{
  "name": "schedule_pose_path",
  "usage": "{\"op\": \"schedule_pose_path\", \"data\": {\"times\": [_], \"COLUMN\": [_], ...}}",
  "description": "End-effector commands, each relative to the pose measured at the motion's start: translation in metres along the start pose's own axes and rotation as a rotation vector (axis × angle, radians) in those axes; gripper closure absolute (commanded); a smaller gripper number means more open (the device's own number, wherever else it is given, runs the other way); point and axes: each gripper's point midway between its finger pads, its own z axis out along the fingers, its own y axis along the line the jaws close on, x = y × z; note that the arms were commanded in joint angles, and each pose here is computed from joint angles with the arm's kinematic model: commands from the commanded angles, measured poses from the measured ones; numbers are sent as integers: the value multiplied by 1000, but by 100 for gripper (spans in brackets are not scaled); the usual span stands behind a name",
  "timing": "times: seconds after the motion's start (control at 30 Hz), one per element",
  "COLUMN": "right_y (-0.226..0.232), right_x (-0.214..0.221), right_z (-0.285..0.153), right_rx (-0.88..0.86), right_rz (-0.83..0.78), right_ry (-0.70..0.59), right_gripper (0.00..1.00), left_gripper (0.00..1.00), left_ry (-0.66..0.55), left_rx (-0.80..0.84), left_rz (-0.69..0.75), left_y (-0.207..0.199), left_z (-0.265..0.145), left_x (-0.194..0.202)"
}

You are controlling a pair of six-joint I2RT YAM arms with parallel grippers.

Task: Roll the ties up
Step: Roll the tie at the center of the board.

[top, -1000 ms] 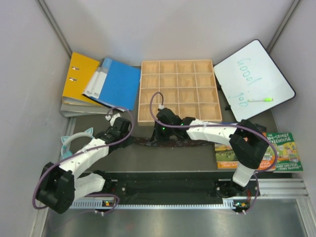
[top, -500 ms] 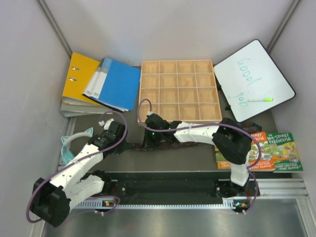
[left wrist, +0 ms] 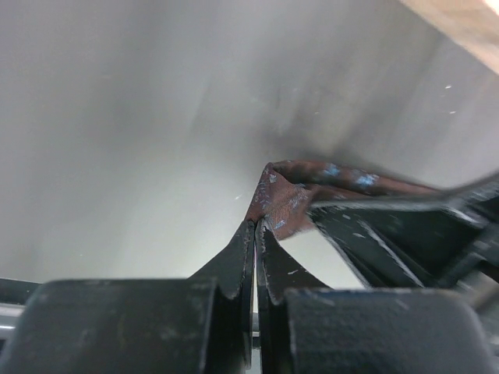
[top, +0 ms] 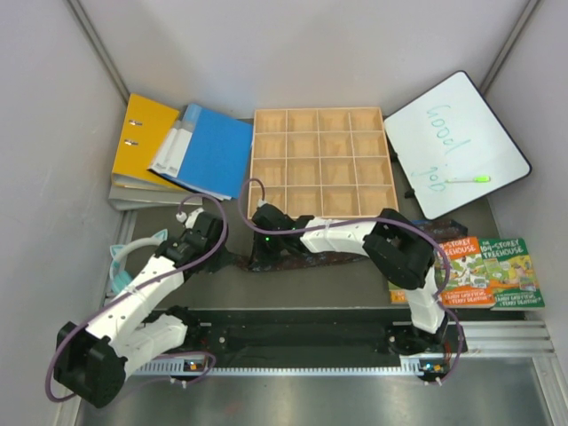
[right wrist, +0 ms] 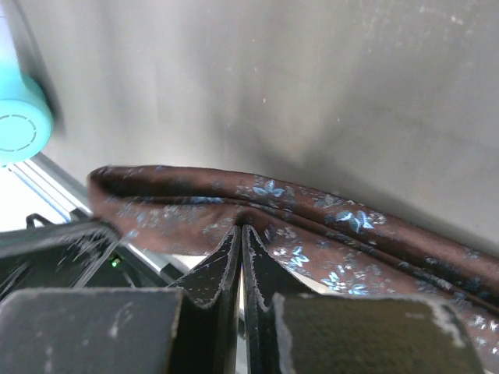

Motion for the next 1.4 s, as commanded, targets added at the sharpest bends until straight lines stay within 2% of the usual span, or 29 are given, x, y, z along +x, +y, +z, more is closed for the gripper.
{"op": "schedule_pose_path", "data": {"times": [0.0,0.53,0.83,1.2,1.37], "right_y": [19,34,22,-31,-55], "right_x": [-6,-18,-28,-75,-81], "right_z": [7,8,-2,-73,-102], "right_rx": [-45,-64,-49,26,54], "right_rz": [-24,-44,-46,-1,25], "right_ry": [-13,-25,-34,-145,-191], "right_gripper": [99,99,99,100,99], "left_gripper": [97,98,97,97,97], "left_ry": [-13,43,59,66,73], "left_rx": [21,107,126,112,100], "left_rz": [-9,-24,-29,-5,24], "left_y": [-10,-34,-50,-67,-79], "left_z": [-10,-12,-8,6,14], "left_x": [-9,-5,-1,9,18]}}
